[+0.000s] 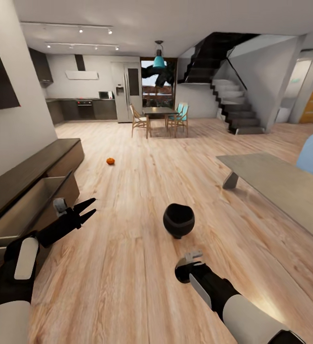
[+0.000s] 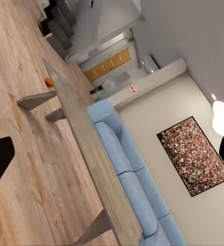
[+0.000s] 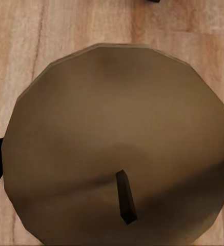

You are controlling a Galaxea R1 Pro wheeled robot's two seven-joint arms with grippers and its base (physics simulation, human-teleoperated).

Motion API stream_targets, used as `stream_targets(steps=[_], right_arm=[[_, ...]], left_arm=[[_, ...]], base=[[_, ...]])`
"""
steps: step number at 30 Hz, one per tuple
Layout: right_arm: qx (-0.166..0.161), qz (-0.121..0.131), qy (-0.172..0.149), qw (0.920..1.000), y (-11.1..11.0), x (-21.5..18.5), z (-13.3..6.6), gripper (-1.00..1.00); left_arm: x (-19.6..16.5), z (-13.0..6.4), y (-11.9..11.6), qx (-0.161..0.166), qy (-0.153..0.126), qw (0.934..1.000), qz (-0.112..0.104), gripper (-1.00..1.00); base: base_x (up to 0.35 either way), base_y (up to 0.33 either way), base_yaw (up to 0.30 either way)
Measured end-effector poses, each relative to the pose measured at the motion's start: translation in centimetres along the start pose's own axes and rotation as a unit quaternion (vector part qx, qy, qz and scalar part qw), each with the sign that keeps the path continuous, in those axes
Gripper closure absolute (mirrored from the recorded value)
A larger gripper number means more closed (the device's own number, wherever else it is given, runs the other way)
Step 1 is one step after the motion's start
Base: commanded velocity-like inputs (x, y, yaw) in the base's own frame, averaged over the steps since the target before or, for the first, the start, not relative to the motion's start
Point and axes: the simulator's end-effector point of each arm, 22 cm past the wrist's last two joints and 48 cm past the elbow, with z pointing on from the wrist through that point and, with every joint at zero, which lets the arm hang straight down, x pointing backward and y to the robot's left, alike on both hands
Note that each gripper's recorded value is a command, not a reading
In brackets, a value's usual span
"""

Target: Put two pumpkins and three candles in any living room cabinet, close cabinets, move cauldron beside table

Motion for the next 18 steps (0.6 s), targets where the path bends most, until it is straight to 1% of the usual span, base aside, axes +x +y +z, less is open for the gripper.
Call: stream_targets(steps=[5,12,14,18], right_arm=[[0.002,-0.002,0.001,1.0000,0.0,0.1,0.1,1.00],[0.001,-0.002,0.006,1.0000,0.1,0.5,0.4,1.00],[0.001,-0.002,0.007,1.0000,0.1,0.6,0.5,1.00],[0.002,-0.004,0.007,1.0000,0.0,0.7,0.6,1.00]], left_arm=[[0.1,0.0,0.2,-0.002,0.000,1.0000,-0.001,-1.00],[0.3,0.1,0.7,-0.004,0.002,1.0000,-0.004,-1.00],[0.3,0.1,0.9,-0.005,0.002,1.0000,-0.005,-1.00],[0.5,0.1,1.3,-0.007,0.003,0.9999,-0.011,-1.00]], base=[[0.295,-0.057,0.231],[0.228,-0.004,0.205],[0.160,0.000,0.182],[0.038,0.000,0.048]])
